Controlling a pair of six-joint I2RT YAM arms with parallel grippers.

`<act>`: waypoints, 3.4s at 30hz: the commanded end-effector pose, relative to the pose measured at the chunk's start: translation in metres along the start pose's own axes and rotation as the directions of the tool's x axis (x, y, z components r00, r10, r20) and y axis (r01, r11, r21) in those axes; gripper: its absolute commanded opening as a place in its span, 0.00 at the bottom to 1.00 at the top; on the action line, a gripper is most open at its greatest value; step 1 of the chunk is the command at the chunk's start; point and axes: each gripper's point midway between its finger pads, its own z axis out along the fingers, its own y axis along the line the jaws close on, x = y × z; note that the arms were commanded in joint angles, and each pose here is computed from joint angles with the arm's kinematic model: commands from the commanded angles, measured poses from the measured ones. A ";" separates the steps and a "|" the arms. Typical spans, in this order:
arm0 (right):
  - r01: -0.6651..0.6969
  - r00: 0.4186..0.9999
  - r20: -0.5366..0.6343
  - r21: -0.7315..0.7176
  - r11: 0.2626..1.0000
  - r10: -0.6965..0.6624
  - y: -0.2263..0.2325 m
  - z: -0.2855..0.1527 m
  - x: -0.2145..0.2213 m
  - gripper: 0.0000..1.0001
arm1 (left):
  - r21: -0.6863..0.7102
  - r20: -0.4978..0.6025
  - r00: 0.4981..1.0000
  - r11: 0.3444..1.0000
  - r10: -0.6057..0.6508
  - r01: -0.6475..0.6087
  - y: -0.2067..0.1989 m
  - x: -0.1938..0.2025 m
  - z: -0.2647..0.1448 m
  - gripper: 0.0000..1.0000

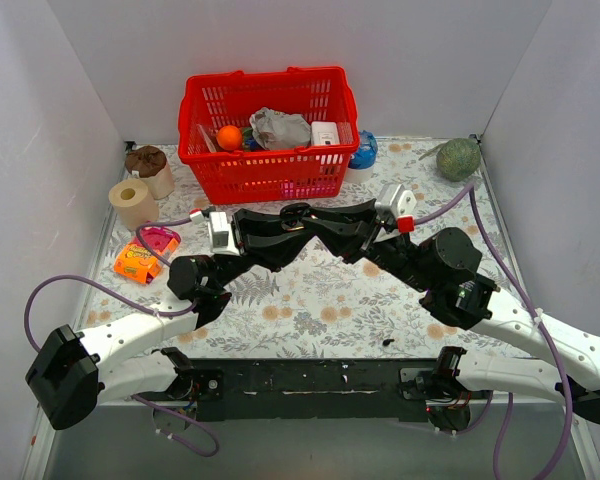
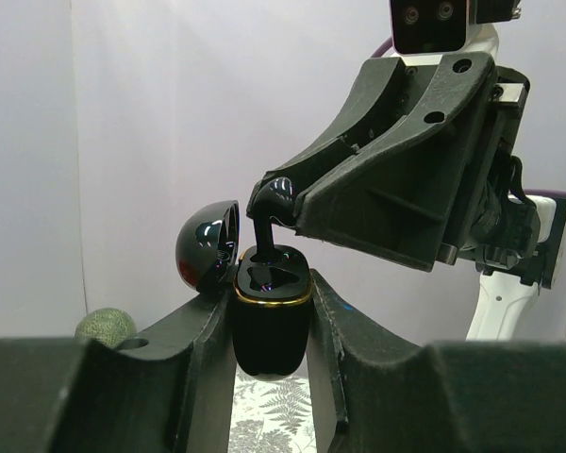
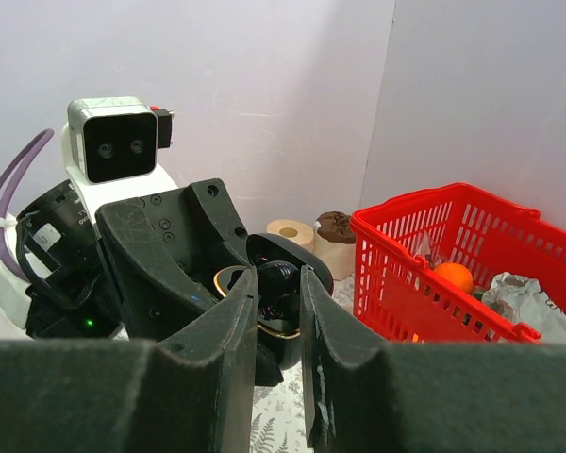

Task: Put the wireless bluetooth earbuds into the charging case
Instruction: Place the earbud in the charging case, then move the earbud to the center of the board.

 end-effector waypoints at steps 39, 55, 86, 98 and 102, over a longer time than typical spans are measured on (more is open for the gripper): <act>-0.095 0.994 0.071 0.203 0.975 0.082 -0.034 -0.050 -0.055 0.95 | -0.007 0.040 0.999 0.999 0.033 -0.032 -0.007 -0.022 -0.005 0.00; 0.095 0.501 -0.569 0.785 0.612 0.652 -0.049 -0.216 0.235 0.87 | -0.082 -0.016 0.996 0.993 -0.086 0.085 -0.026 -0.010 -0.078 0.00; 0.227 0.084 -0.465 0.870 0.438 0.881 0.012 -0.345 0.301 0.01 | -0.070 0.015 0.988 0.985 -0.155 0.155 -0.042 -0.007 -0.113 0.00; 0.240 0.185 -0.425 0.894 0.379 0.886 -0.003 -0.325 0.326 0.01 | -0.072 0.009 0.989 0.986 -0.149 0.150 -0.043 -0.008 -0.112 0.00; 0.245 0.192 -0.414 0.898 0.365 0.890 -0.003 -0.329 0.333 0.01 | -0.076 0.003 0.989 0.986 -0.150 0.150 -0.042 -0.006 -0.114 0.00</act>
